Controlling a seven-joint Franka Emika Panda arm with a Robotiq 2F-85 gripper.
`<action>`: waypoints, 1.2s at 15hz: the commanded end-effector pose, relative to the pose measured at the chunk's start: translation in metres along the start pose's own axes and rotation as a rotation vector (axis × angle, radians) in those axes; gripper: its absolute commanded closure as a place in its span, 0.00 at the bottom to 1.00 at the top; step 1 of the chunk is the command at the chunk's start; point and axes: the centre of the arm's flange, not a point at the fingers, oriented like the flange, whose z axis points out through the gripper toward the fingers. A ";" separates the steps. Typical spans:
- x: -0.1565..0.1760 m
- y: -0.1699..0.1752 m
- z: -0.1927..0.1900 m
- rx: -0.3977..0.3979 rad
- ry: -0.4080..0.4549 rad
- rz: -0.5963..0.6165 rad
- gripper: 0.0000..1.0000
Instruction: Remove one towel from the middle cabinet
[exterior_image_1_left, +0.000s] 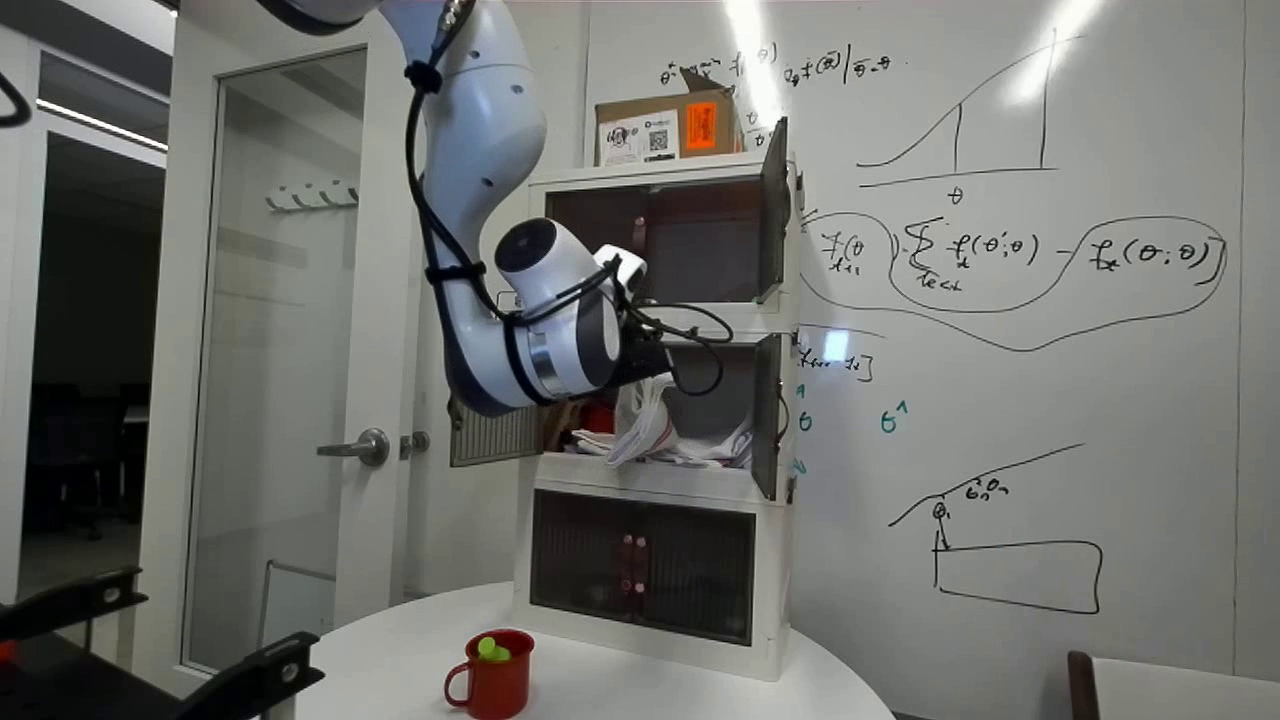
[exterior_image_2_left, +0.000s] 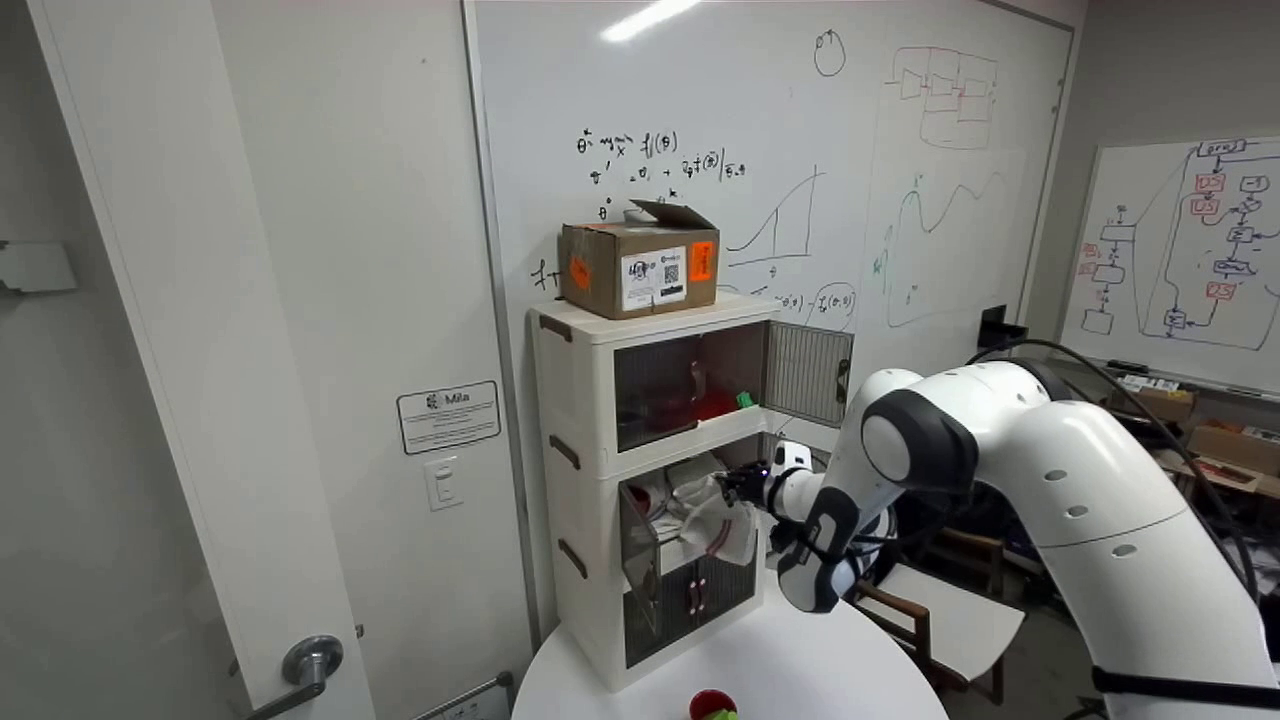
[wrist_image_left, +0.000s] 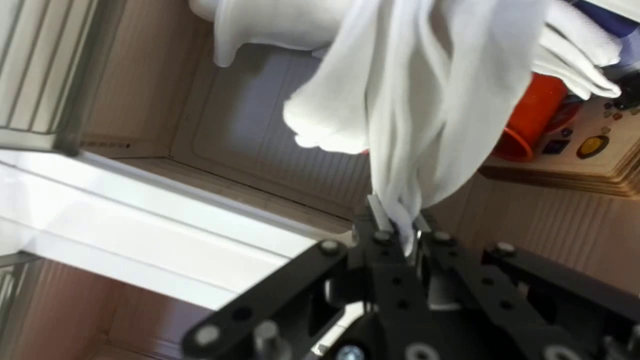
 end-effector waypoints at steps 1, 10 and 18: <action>0.025 -0.011 -0.082 -0.049 -0.071 -0.015 0.98; -0.051 -0.032 -0.120 0.033 -0.306 0.114 0.98; -0.159 -0.039 -0.099 0.062 -0.488 0.259 0.98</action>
